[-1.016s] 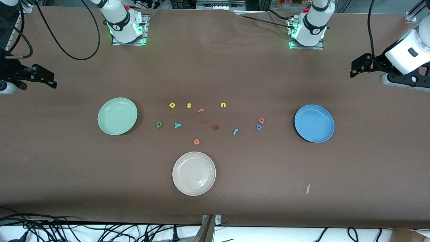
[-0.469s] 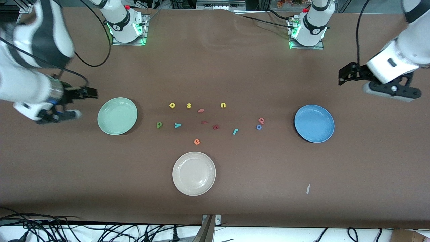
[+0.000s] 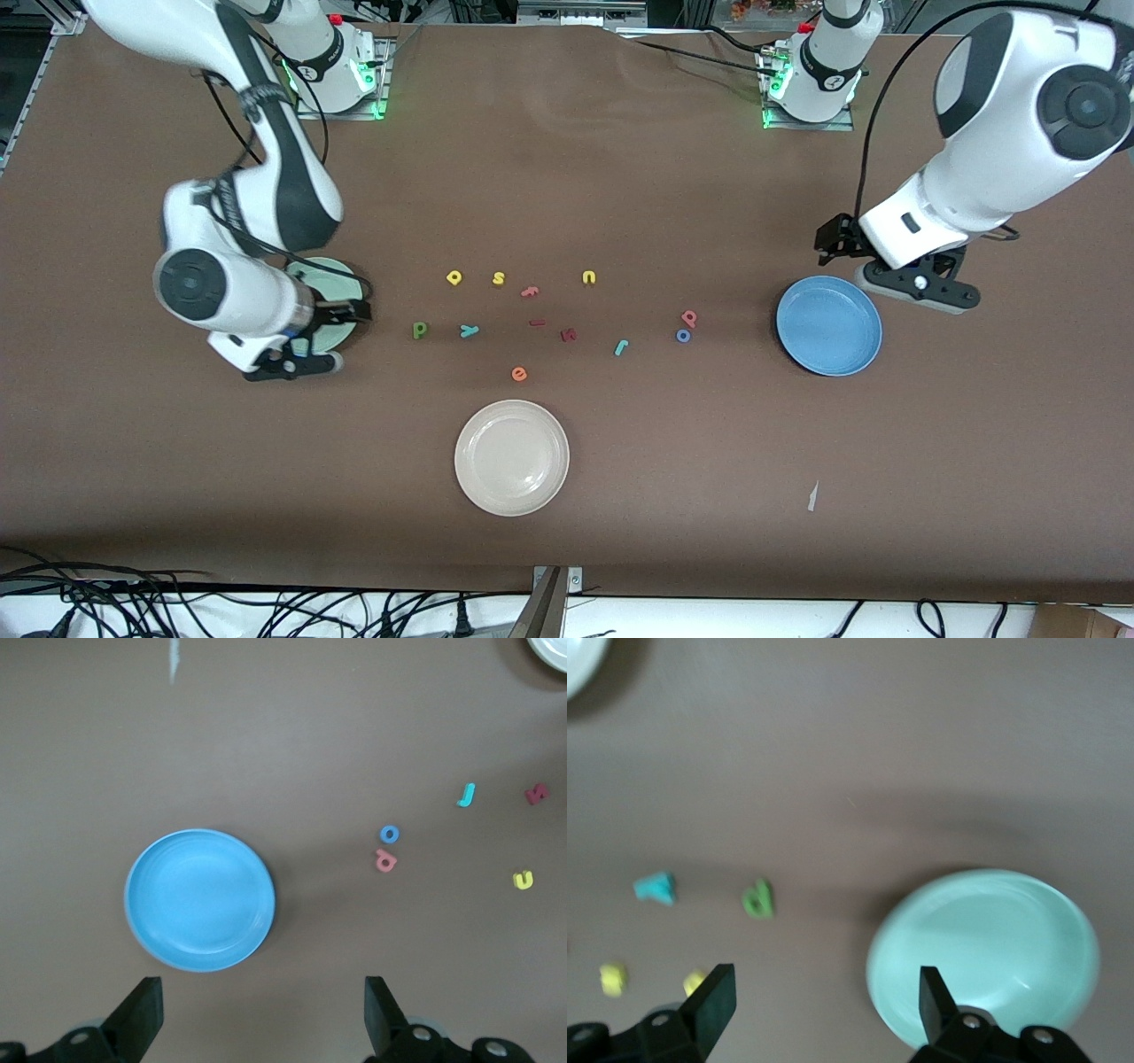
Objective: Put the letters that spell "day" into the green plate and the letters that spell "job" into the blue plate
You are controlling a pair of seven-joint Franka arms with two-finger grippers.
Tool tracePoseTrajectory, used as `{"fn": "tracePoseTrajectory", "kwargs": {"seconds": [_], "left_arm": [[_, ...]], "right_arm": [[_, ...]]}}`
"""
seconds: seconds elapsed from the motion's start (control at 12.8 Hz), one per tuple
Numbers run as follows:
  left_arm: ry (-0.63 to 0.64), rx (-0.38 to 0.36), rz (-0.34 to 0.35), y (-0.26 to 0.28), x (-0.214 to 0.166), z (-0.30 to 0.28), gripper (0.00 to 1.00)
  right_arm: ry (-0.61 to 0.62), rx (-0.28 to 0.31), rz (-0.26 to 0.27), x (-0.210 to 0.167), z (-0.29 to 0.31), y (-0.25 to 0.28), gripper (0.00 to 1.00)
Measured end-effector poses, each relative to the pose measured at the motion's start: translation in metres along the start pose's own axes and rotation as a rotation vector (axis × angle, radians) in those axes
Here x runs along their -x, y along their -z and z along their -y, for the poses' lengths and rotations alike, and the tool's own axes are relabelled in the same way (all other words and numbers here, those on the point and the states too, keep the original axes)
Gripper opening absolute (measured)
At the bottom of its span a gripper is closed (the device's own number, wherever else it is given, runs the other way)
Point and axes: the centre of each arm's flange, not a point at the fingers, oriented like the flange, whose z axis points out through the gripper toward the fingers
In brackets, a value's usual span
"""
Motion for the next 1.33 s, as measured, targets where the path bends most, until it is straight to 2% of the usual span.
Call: {"fn": "tracePoseTrajectory", "kwargs": {"seconds": [0.16, 0.39, 0.55, 0.86, 1.09, 1.25, 1.33], "left_arm": [[-0.037, -0.001, -0.005, -0.029, -0.014, -0.033, 1.0], [-0.097, -0.001, -0.029, -0.067, -0.03, -0.081, 1.0], [-0.118, 0.028, -0.058, -0.092, -0.041, -0.107, 1.0], [-0.2, 0.054, -0.099, -0.153, -0.05, -0.175, 1.0], [-0.279, 0.046, -0.069, -0.211, -0.04, -0.229, 1.0], [-0.292, 0.025, -0.085, -0.256, -0.046, -0.235, 1.0], [-0.298, 0.016, -0.095, -0.271, -0.051, -0.229, 1.0]], "right_arm": [[-0.098, -0.005, -0.054, 0.0, 0.04, -0.047, 0.83], [-0.159, -0.02, -0.11, 0.02, 0.047, -0.1, 0.8], [-0.175, -0.017, -0.106, 0.031, 0.045, -0.117, 0.76], [-0.199, -0.015, -0.102, 0.046, 0.045, -0.131, 0.76], [-0.208, -0.015, -0.104, 0.052, 0.043, -0.139, 0.72], [-0.207, -0.016, -0.107, 0.053, 0.044, -0.14, 0.69], [-0.205, -0.018, -0.112, 0.053, 0.045, -0.139, 0.61]]}}
